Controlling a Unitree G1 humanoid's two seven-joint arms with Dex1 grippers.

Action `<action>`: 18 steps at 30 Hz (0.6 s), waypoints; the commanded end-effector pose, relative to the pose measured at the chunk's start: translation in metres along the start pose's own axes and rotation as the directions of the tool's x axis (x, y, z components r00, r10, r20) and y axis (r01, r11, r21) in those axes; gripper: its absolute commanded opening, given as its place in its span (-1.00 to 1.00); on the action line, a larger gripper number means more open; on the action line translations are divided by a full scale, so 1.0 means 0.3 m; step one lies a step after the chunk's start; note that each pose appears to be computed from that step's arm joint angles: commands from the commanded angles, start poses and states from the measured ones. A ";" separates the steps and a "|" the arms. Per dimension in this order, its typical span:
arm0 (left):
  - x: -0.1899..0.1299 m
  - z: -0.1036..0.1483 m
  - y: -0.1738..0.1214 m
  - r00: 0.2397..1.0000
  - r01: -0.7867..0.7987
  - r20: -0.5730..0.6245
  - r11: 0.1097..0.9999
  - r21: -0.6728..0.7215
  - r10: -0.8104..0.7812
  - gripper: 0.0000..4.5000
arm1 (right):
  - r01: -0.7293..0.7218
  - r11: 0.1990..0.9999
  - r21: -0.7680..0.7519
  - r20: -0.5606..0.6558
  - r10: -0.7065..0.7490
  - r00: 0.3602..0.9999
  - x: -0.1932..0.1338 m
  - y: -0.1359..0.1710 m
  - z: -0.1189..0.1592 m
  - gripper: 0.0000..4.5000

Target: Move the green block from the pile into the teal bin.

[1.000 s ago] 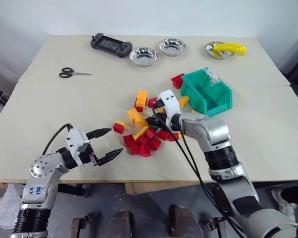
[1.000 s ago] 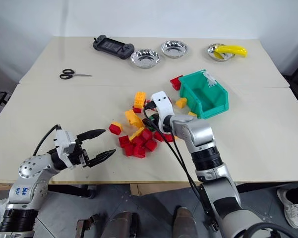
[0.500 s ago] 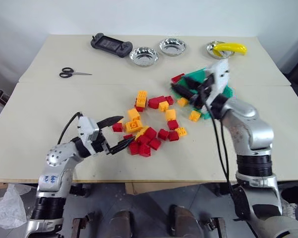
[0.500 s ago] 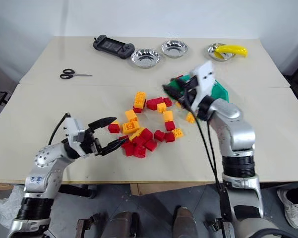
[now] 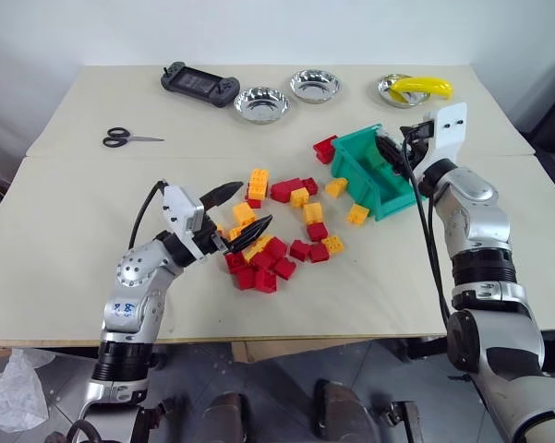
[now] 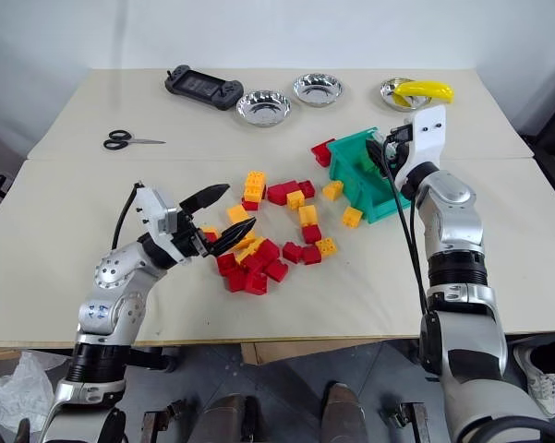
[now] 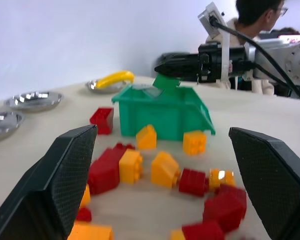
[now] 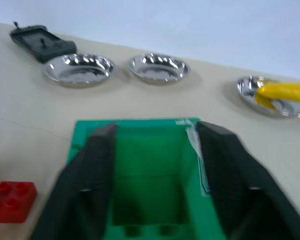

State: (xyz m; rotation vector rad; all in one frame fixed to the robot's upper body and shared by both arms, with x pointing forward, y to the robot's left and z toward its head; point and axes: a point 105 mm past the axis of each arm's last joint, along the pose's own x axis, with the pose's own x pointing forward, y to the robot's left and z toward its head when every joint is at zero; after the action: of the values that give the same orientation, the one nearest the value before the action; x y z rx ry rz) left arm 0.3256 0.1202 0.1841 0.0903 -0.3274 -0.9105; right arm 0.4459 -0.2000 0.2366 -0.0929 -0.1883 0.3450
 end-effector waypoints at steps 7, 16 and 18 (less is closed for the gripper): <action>-0.188 -0.023 0.081 0.979 -0.083 -0.171 0.987 0.141 0.107 1.00 | -0.402 0.901 -0.161 0.240 0.431 0.870 -0.231 0.126 0.097 0.99; -0.332 -0.052 0.092 0.945 -0.099 -0.291 0.980 0.175 0.147 1.00 | -0.670 0.741 -0.051 -0.097 0.664 0.742 -0.590 0.205 -0.157 0.99; -0.343 -0.053 0.092 0.944 -0.106 -0.291 0.978 0.181 0.156 1.00 | -0.653 0.757 -0.022 -0.119 0.646 0.754 -0.624 0.196 -0.186 0.99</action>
State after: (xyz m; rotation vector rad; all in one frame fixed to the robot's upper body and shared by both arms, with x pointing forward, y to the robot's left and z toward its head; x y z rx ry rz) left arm 0.2966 0.2145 0.1377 0.3133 -0.0692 -0.7303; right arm 0.2691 -0.2091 0.1332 -0.2298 -0.0179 1.0417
